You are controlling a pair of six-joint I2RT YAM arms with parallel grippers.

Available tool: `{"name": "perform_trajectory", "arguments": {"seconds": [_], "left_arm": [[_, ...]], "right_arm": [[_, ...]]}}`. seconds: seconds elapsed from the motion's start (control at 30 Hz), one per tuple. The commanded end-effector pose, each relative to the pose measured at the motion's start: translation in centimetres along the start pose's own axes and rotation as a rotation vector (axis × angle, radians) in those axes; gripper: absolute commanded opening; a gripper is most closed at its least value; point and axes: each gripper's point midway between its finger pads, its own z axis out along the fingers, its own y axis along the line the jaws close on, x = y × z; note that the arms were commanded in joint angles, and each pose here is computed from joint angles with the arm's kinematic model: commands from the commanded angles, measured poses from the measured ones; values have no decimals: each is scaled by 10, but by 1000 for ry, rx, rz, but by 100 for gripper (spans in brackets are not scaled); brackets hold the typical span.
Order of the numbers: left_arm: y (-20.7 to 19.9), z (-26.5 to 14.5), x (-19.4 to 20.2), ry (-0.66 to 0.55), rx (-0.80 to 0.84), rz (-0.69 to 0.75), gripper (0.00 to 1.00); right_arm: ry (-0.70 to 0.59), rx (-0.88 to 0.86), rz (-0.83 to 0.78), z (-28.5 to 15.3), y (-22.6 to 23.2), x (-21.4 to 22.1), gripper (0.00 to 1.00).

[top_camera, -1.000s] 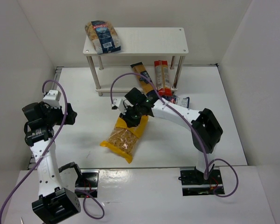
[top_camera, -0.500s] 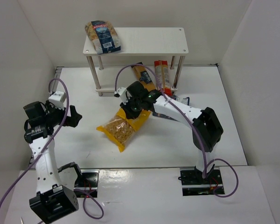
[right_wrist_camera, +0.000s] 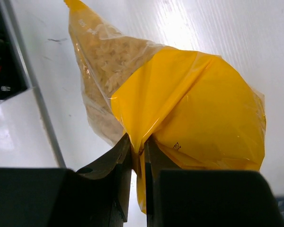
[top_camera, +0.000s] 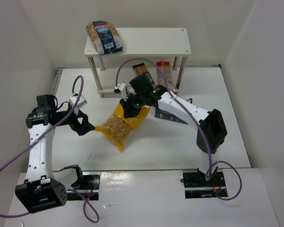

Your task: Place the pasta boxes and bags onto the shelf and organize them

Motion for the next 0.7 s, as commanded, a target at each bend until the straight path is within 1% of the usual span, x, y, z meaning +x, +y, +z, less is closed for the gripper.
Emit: {"name": "perform_trajectory", "arguments": {"seconds": [0.0, 0.13, 0.33, 0.37, 0.6, 0.67], "left_arm": [[-23, -2, -10, -42, 113, 106, 100], [-25, 1, -8, -41, 145, 88, 100], [-26, 1, -10, -46, 155, 88, 100], [-27, 0, -9, -42, 160, 90, 100], [-30, -1, -14, -57, 178, 97, 100], [-33, 0, -15, -68, 200, 78, 100]], "right_arm": [[-275, -110, -168, -69, 43, -91, 0], [-320, -185, -187, -87, 58, -108, 0], [-376, -254, -229, -110, 75, -127, 0], [-361, -266, -219, -105, 74, -124, 0], [-372, -315, -233, -112, 84, -126, 0], [-373, -324, -234, -112, 86, -126, 0]]}}
